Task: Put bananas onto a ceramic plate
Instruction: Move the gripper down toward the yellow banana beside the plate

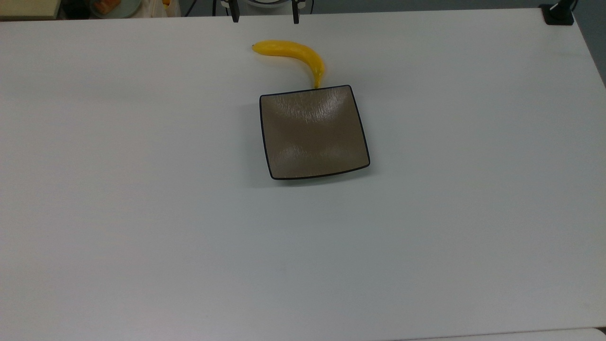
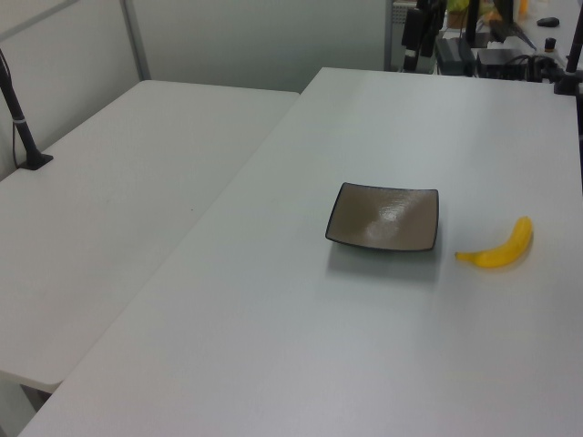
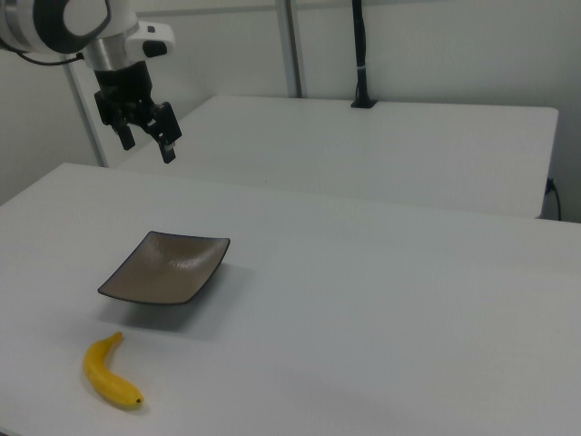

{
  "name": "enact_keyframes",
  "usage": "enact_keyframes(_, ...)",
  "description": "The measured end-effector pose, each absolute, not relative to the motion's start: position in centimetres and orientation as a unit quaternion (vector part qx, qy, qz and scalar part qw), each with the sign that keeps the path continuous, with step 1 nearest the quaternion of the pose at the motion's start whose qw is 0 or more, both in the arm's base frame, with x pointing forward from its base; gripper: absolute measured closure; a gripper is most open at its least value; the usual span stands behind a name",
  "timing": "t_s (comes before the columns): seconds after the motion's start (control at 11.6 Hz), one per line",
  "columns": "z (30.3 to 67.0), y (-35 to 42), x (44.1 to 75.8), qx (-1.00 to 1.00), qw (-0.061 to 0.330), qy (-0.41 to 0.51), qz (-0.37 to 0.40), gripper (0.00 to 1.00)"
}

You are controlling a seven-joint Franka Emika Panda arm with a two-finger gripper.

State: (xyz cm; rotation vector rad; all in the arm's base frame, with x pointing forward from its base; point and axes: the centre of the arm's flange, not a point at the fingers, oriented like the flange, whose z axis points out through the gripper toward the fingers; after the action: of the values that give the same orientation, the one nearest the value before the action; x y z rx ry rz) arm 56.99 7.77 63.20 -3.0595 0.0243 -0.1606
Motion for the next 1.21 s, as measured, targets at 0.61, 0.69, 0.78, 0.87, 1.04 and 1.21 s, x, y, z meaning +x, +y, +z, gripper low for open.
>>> enact_keyframes(0.61, 62.5, 7.9, 56.0, -0.998, 0.040, 0.005, -0.051, 0.00)
enact_keyframes(0.69, 62.4, 8.1, 56.0, -0.998, 0.040, 0.004, -0.049, 0.00)
enact_keyframes(0.78, 62.2, 8.2, 56.0, -0.998, 0.040, 0.003, -0.048, 0.00)
enact_keyframes(0.87, 62.1, 8.3, 56.0, -0.998, 0.039, -0.002, -0.047, 0.00)
enact_keyframes(1.04, 61.9, 8.8, 55.7, -0.996, 0.036, -0.069, -0.041, 0.00)
enact_keyframes(1.21, 61.5, 10.3, 54.5, -0.986, 0.033, -0.165, -0.006, 0.00)
